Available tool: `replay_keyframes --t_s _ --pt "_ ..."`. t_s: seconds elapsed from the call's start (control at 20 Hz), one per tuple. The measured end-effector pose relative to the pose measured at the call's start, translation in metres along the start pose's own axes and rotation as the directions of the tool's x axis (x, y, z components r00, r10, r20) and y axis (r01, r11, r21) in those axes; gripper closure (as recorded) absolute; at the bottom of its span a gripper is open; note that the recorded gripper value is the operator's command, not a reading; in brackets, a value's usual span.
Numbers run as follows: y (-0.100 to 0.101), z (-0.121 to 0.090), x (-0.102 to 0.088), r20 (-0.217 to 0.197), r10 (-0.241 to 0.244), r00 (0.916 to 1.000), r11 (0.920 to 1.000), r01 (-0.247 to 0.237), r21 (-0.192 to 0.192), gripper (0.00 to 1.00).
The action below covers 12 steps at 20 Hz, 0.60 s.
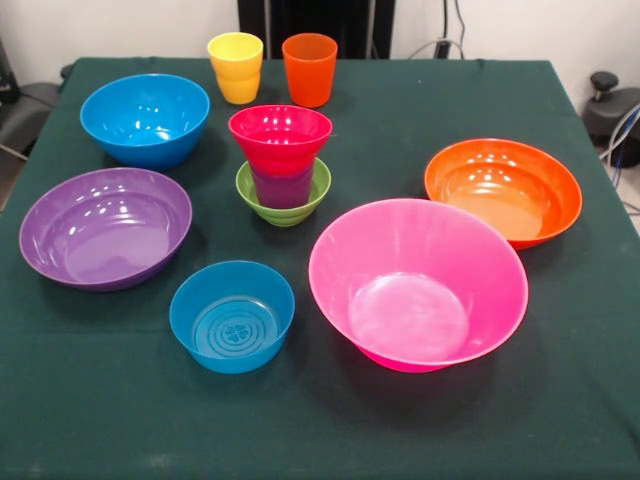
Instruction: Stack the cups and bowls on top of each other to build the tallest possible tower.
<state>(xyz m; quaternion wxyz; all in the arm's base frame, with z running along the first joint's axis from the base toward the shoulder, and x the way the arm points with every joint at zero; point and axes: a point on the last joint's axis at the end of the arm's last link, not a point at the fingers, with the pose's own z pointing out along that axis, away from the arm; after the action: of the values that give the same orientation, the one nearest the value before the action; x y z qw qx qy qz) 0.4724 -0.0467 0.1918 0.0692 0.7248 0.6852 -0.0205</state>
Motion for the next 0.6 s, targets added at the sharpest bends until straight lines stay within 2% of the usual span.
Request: replay_keyframes --t_s 0.3,0.45,0.5,0.6 --pt "-0.007 0.032 -0.009 0.038 -0.045 0.9983 0.9987 0.046 -0.022 1.0" --pt "-0.014 0.042 -0.006 0.039 -0.113 0.9928 0.9935 0.113 -0.006 1.0" --pt "-0.019 0.046 -0.006 0.034 -0.178 0.9834 0.9839 0.178 0.002 1.0" --pt "-0.022 0.049 -0.008 0.025 -0.236 0.9714 0.9717 0.236 0.008 1.0"
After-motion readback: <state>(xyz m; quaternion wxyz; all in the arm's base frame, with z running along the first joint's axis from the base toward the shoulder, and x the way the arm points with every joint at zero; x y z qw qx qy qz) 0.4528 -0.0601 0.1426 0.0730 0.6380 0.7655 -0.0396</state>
